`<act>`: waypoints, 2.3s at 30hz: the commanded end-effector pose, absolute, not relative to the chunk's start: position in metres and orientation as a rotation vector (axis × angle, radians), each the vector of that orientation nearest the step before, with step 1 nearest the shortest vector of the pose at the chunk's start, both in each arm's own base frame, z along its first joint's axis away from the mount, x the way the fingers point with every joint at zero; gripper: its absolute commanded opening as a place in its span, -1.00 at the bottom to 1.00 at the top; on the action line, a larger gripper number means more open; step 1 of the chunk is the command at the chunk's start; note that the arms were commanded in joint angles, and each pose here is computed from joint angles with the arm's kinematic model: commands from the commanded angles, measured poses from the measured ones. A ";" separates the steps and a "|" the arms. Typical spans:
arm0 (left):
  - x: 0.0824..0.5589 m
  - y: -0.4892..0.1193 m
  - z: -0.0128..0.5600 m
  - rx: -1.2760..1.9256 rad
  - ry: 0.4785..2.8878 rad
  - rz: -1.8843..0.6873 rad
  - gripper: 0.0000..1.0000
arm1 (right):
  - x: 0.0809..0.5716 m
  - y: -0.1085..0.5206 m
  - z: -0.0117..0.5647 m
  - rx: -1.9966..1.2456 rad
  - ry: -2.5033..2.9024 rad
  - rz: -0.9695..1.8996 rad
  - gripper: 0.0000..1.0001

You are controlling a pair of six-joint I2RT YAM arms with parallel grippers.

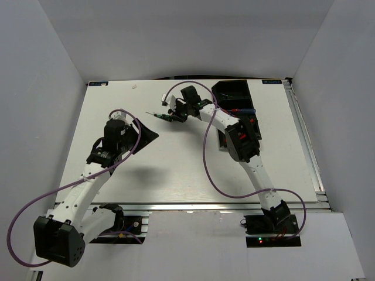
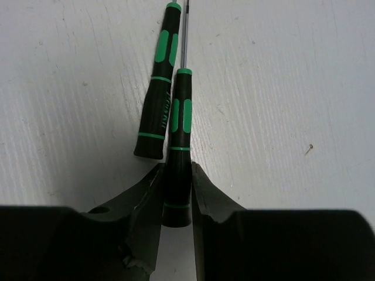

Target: Sort the tools into containers

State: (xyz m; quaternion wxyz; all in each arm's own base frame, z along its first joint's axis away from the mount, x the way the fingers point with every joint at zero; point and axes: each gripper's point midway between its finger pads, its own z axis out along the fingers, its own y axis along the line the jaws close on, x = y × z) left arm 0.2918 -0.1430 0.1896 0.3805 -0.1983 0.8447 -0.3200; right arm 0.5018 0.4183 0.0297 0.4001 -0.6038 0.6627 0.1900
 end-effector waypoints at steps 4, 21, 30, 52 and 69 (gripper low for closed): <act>0.294 -0.140 0.192 -0.507 2.144 -0.809 0.55 | 0.481 0.382 0.005 -1.589 1.824 0.499 -0.55; 0.295 -0.142 0.186 -0.505 2.144 -0.824 0.56 | 0.397 0.325 -0.005 -1.640 2.049 0.631 -0.48; 0.298 -0.143 0.187 -0.498 2.143 -0.826 0.56 | 0.409 0.335 -0.008 -1.645 2.029 0.598 0.08; 0.290 -0.128 0.155 -0.602 2.228 -0.718 0.59 | 0.434 0.360 0.093 -1.560 1.816 0.807 -1.00; 0.294 -0.123 0.144 -0.619 2.266 -0.672 0.62 | 0.579 0.166 0.189 -1.397 1.682 0.115 -1.00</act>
